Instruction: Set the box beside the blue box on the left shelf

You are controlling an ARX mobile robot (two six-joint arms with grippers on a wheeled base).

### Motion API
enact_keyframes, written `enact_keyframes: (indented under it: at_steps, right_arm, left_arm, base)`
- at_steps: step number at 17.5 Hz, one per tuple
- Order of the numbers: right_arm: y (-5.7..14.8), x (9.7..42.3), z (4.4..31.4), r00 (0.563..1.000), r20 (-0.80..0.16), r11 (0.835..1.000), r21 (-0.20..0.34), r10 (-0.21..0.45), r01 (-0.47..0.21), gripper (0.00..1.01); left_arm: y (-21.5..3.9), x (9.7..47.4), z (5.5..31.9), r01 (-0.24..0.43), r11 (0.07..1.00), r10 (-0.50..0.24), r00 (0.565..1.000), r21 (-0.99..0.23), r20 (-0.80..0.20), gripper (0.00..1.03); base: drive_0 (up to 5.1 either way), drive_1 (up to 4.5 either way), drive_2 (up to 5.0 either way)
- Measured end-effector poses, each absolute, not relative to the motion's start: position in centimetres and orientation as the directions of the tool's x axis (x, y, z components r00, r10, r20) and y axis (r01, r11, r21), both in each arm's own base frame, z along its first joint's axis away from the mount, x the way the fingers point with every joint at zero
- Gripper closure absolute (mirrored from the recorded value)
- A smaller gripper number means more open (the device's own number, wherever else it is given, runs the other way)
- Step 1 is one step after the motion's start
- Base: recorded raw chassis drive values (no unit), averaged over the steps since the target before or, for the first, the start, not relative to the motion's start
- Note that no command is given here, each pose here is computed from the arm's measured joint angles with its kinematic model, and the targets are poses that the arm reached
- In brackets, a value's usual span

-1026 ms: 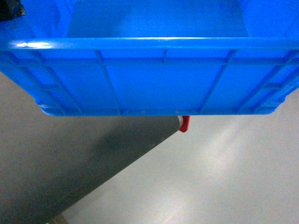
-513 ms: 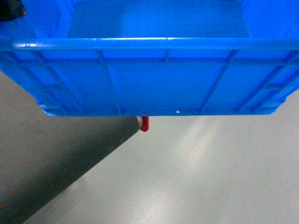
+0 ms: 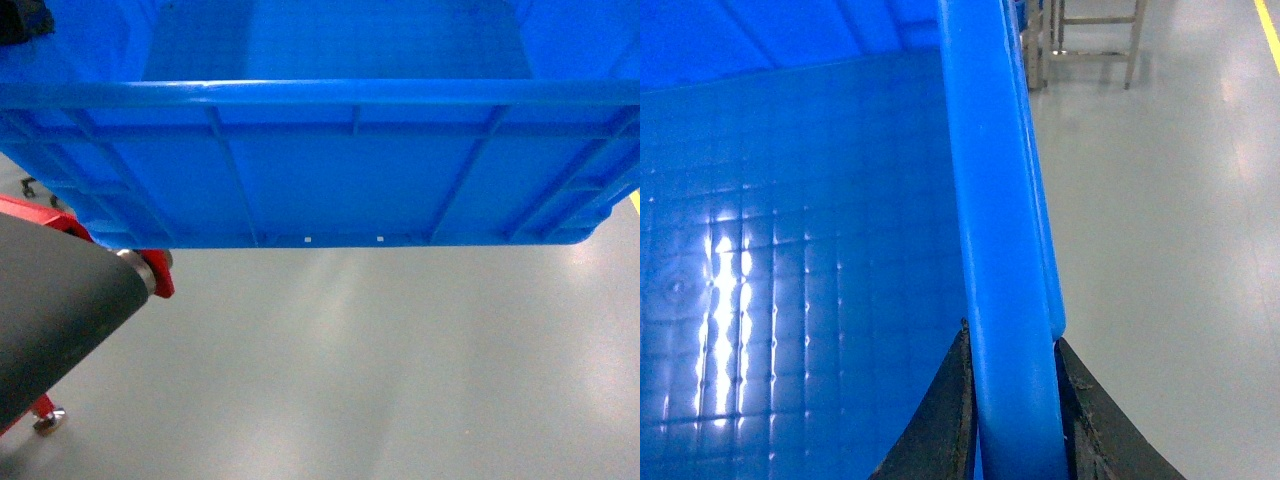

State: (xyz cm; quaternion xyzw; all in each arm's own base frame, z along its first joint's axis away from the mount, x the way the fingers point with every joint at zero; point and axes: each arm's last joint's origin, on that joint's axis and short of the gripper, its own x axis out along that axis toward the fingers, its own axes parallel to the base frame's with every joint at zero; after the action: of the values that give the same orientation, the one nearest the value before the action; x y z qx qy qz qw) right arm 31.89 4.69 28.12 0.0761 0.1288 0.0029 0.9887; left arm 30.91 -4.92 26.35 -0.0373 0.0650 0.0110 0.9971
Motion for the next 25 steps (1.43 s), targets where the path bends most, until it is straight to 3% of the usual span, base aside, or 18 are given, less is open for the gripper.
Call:
enact_keyframes:
  at_steps: [21, 25]
  right_arm:
    - [4.69, 31.88, 28.07, 0.965, -0.26, 0.989, 0.15, 0.029, 0.011, 0.88]
    - [4.67, 31.75, 28.18, 0.965, -0.26, 0.989, 0.148, 0.029, 0.01, 0.88]
  left_arm:
    - [-4.92, 30.91, 26.35, -0.026, 0.997, 0.017, 0.991, -0.072, -0.13, 0.85]
    - [-4.93, 30.86, 26.38, -0.026, 0.997, 0.016, 0.991, -0.072, -0.132, 0.85]
  base:
    - [-1.6, -1.62, -1.6]
    - [-0.4, 1.76, -2.5]
